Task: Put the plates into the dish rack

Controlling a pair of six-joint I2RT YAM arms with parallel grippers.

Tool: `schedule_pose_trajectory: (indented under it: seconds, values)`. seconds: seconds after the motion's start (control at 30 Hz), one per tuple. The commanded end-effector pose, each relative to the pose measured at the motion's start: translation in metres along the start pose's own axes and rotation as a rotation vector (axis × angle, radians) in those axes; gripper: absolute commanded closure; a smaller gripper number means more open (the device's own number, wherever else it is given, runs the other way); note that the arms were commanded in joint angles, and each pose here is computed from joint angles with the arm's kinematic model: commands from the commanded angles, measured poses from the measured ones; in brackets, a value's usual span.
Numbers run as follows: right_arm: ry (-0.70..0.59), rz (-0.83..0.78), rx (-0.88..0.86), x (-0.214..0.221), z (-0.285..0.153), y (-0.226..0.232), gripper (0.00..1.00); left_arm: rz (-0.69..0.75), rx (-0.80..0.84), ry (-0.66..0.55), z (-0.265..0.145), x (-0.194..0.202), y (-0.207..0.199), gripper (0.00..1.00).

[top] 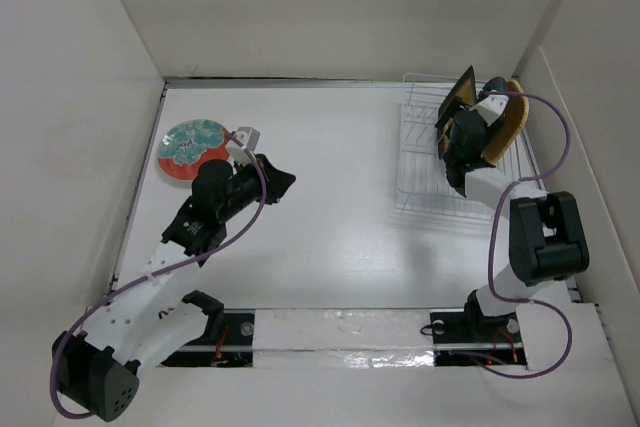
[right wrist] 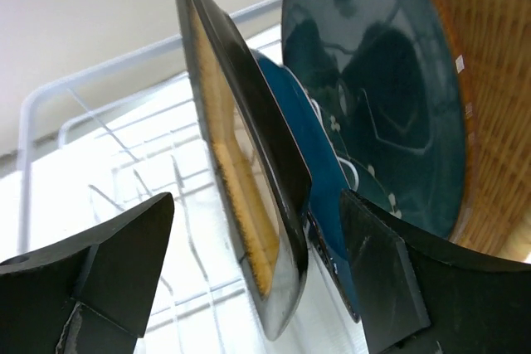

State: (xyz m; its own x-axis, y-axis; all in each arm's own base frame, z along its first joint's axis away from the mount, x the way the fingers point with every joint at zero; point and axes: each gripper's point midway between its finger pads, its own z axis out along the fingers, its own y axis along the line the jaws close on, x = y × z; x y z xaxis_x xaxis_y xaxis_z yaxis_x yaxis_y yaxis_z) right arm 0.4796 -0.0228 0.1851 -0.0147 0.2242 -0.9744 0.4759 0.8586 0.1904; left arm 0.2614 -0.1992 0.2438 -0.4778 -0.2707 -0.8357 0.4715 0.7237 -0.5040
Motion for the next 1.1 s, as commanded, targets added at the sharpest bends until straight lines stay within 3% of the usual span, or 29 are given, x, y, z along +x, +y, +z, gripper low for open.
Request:
schedule_pose_trajectory:
  seconds: [0.0,0.17,0.23,0.27,0.3,0.33,0.37,0.43,0.57,0.7,0.9,1.07]
  values:
    - [-0.060,0.106,-0.045,-0.054,-0.012,0.012,0.14,-0.029,0.020,-0.116,-0.004,-0.033,-0.012,1.00]
    - [-0.065,0.207,-0.135,-0.089,-0.052,0.012,0.16,-0.132,-0.006,-0.206,-0.002,-0.049,-0.009,1.00]
    - [-0.037,0.230,-0.182,-0.083,-0.067,0.011,0.25,-0.174,-0.017,-0.216,0.005,-0.050,-0.006,1.00]
    - [-0.045,0.249,-0.265,-0.095,-0.082,0.020,0.30,-0.194,-0.013,-0.236,0.007,-0.055,-0.007,0.91]
    - [-0.031,0.246,-0.300,-0.092,-0.089,0.022,0.37,-0.242,-0.025,-0.230,0.013,-0.052,-0.003,0.81]
    - [-0.017,0.255,-0.331,-0.090,-0.096,0.024,0.71,-0.265,-0.036,-0.243,0.015,-0.055,-0.001,0.71]
    - [0.006,0.257,-0.408,-0.088,-0.110,0.031,0.83,-0.280,-0.026,-0.264,0.018,-0.060,-0.002,0.55]
    - [0.047,0.269,-0.541,-0.080,-0.133,0.047,0.98,-0.319,-0.093,-0.292,0.027,-0.064,0.014,0.43]
    - [0.096,0.300,-0.726,-0.071,-0.171,0.080,1.00,-0.443,-0.232,-0.370,0.028,-0.071,0.065,0.41]
    - [0.146,0.283,-0.853,-0.064,-0.194,0.108,1.00,-0.574,-0.388,-0.487,0.003,-0.072,0.120,0.41]
    - [0.174,0.249,-0.870,-0.051,-0.194,0.114,0.97,-0.654,-0.730,-0.650,-0.053,-0.064,0.202,0.22]
    - [0.197,0.190,-0.806,-0.041,-0.171,0.098,0.95,-0.693,-0.957,-0.648,-0.090,-0.051,0.278,0.20]
